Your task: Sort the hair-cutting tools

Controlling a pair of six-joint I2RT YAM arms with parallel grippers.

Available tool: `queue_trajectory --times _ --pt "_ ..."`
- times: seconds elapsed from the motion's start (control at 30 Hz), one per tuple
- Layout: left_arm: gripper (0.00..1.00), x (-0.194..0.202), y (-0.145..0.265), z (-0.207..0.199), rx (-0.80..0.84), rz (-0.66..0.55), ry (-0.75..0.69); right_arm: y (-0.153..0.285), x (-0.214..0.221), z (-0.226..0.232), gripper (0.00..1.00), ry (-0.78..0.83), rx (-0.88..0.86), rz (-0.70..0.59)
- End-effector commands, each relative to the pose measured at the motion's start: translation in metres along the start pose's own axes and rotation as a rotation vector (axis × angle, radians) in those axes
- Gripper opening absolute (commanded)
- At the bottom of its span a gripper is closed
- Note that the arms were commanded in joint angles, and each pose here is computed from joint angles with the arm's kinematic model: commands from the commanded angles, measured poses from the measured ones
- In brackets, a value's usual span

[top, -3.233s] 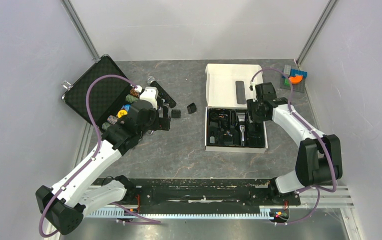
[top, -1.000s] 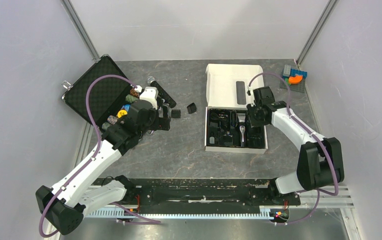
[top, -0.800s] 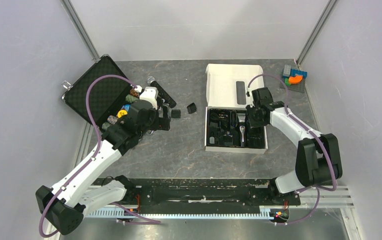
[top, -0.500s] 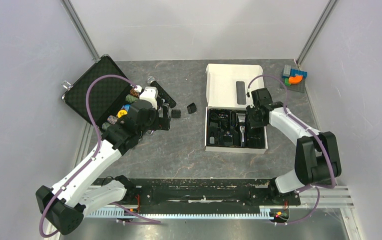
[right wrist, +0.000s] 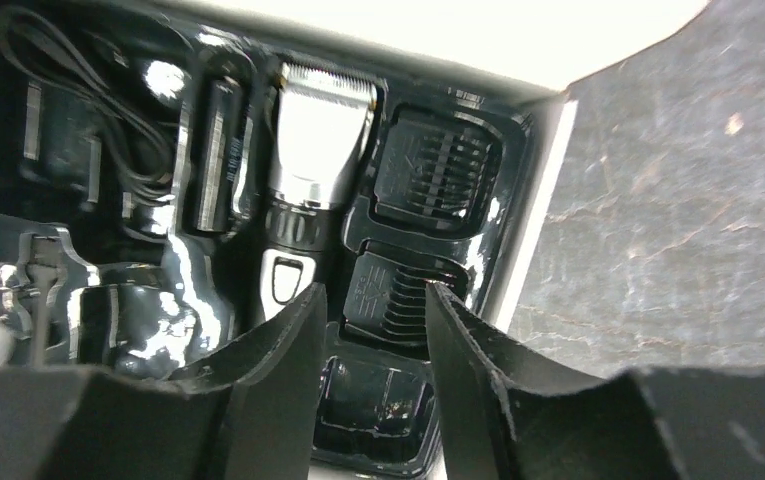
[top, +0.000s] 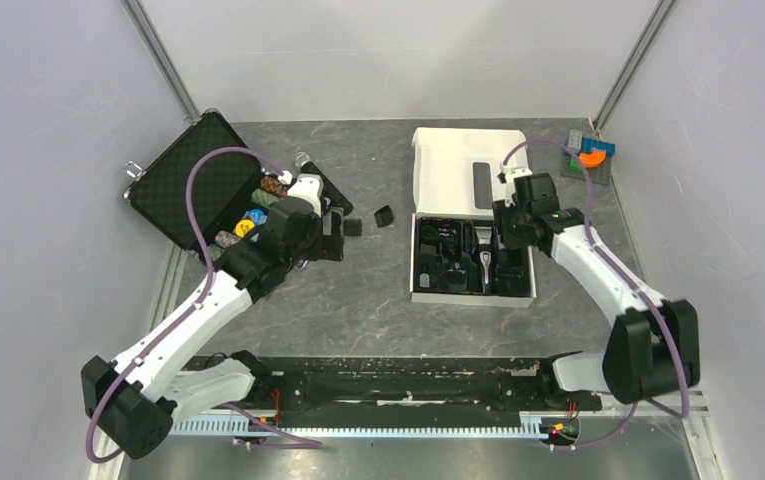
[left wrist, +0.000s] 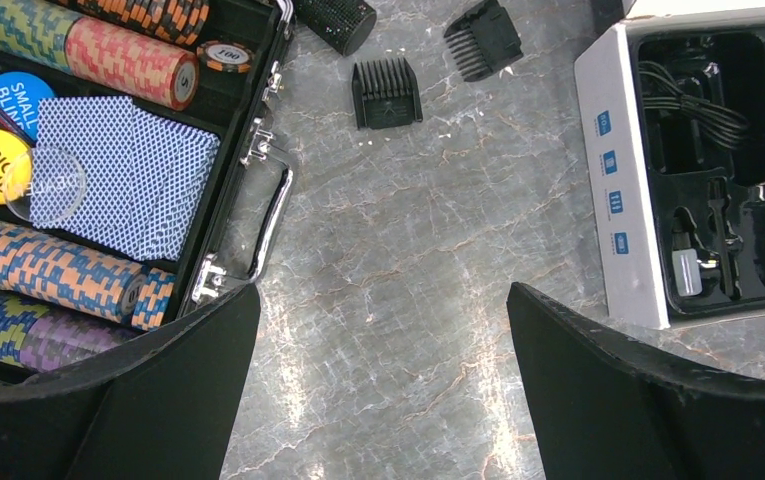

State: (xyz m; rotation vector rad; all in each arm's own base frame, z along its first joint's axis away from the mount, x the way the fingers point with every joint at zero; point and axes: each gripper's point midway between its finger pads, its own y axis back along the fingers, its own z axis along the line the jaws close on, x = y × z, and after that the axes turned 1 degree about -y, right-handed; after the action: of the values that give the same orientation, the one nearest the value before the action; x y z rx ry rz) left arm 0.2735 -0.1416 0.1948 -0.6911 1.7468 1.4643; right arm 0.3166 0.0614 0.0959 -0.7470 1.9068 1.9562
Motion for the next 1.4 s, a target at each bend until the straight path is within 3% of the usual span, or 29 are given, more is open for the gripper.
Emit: queue_trajectory --times 0.0,0.2,0.37,0.8,1.37 --pt "1.0 -0.007 -0.006 -0.003 -0.007 0.002 0.039 0.046 -0.058 0.005 0.5 0.004 -0.038 -0.28" --pt "1.0 0.002 -0.028 -0.001 -0.078 0.096 0.062 0.09 -0.078 0.001 0.74 -0.029 -0.039 -0.539" --pt "0.99 0.009 -0.06 -0.008 -0.108 0.182 0.078 0.108 -0.073 0.008 0.86 -0.04 -0.088 -0.693" --pt "0.91 0.047 -0.165 -0.009 -0.187 0.441 0.052 0.129 -0.057 0.0 0.92 -0.064 -0.067 -0.858" --pt "0.79 0.068 -0.215 -0.004 -0.207 0.515 0.015 0.132 -0.055 0.001 0.93 -0.06 -0.074 -0.869"
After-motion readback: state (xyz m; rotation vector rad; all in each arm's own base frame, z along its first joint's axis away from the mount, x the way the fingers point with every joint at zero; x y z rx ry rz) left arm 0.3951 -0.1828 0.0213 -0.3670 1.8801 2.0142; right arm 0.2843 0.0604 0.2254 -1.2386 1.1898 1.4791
